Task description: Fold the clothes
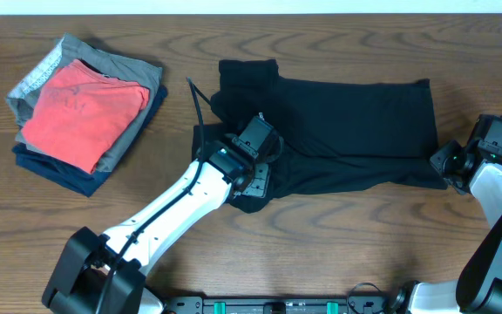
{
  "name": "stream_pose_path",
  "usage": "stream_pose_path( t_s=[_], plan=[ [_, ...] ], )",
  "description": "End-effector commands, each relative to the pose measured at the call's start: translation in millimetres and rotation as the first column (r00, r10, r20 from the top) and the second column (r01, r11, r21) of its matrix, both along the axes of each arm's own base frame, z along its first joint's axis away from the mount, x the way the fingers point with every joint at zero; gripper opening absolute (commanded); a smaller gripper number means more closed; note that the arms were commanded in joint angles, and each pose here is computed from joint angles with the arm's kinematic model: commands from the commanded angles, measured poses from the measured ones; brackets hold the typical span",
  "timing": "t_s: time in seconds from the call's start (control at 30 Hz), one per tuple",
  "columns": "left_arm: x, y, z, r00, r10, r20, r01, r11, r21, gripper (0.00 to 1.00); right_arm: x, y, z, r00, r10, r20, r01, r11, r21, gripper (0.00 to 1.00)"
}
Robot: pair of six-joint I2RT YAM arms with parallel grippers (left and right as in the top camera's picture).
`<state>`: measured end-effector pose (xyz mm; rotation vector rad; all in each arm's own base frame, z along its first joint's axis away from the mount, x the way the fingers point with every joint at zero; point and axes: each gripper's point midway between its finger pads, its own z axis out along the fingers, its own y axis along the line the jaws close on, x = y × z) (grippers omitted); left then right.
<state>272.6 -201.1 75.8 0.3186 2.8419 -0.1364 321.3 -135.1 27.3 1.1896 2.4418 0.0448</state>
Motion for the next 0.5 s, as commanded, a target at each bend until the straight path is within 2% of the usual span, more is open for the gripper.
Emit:
stream_pose_path(
  t_s=[0.0, 0.1, 0.4, 0.43, 0.47],
  plan=[
    [1, -16, -1, 1.0, -0.017, -0.011, 0.017, 0.997, -0.073, 0.65, 6, 2, 4, 1.0, 0.024, 0.006, -0.023, 1.0, -0.012, 0.05],
    [2, -30, -2, 0.999, -0.035, -0.02, 0.032, 0.99, -0.139, 0.65, 5, 2, 3, 1.0, 0.031, 0.004, -0.031, 0.999, -0.014, 0.04],
    [6, -35, -40, 0.996, -0.062, -0.07, 0.056, 0.994, -0.096, 0.65, 5, 2, 3, 0.999, 0.04, 0.001, -0.04, 0.999, -0.018, 0.04],
    [8, -36, -41, 0.995, -0.069, -0.065, 0.063, 0.993, -0.098, 0.63, 5, 2, 3, 0.999, 0.04, 0.0, -0.04, 0.999, -0.017, 0.04],
    [10, -37, -42, 0.995, -0.079, -0.057, 0.073, 0.993, -0.097, 0.53, 5, 2, 3, 0.999, 0.04, 0.001, -0.04, 0.999, -0.018, 0.04]
  ],
)
